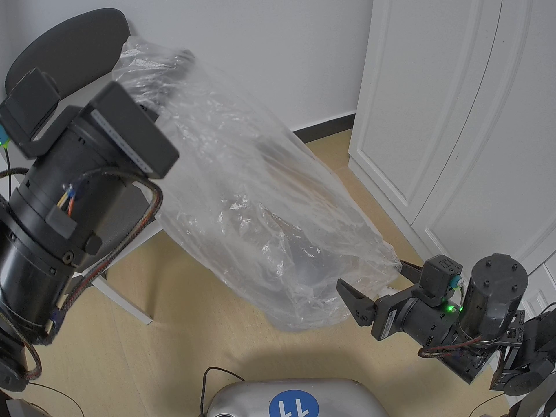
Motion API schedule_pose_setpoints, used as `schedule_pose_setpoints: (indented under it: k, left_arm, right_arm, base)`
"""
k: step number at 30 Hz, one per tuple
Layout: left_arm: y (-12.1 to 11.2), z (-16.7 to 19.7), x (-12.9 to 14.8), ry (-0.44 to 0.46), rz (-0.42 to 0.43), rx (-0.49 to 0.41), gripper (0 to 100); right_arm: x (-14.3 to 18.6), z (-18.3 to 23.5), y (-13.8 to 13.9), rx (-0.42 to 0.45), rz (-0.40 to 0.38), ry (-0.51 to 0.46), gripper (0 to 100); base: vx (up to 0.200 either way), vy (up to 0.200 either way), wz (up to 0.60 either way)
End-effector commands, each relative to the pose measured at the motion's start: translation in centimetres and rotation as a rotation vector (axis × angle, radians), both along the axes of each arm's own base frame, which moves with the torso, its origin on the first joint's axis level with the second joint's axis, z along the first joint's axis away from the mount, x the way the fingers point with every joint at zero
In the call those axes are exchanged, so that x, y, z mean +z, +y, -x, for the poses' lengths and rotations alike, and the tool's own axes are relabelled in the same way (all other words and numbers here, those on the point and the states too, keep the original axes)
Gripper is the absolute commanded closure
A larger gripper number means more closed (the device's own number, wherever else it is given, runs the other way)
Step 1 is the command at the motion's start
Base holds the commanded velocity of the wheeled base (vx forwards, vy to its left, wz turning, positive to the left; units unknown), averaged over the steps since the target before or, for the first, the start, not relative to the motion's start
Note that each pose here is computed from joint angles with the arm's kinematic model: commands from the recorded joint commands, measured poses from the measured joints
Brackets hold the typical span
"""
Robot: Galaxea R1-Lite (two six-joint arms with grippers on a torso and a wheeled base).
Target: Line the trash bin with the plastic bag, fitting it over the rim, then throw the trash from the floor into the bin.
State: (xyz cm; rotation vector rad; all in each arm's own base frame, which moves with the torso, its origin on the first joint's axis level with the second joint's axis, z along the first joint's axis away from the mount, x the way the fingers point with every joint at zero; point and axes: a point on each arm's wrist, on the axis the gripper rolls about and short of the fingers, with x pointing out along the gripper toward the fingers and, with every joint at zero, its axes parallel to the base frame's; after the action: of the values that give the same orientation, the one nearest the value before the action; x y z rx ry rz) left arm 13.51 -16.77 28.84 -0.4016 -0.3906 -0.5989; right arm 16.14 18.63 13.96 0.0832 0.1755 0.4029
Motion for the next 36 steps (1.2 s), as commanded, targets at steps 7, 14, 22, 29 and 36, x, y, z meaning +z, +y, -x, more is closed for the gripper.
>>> schedule_pose_setpoints:
  k: [7, 14, 22, 29, 36]
  left_arm:
    - [0.1, 0.0, 0.0, 0.000, 0.001, 0.001, 100]
    - [0.1, 0.1, 0.1, -0.002, 0.001, 0.002, 100]
    - [0.3, 0.3, 0.2, -0.007, 0.005, -0.001, 100]
    - [0.5, 0.4, 0.2, -0.015, -0.001, 0.005, 100]
    - [0.7, 0.6, 0.4, -0.022, 0.008, 0.005, 100]
  right_arm:
    - [0.0, -0.7, -1.2, -0.056, 0.064, -0.026, 0]
    - [0.6, -0.4, -2.2, -0.072, 0.086, -0.051, 0]
    - [0.6, -1.6, -3.3, -0.126, 0.104, -0.056, 0]
    - [0.3, -2.1, -3.5, -0.146, 0.111, -0.049, 0]
    - [0.3, -3.5, -5.0, -0.184, 0.106, -0.041, 0]
  base:
    - [0.000, 0.000, 0.00]
    - [0.000, 0.000, 0.00]
    - [0.000, 0.000, 0.00]
    - [0.000, 0.000, 0.00]
    - [0.000, 0.000, 0.00]
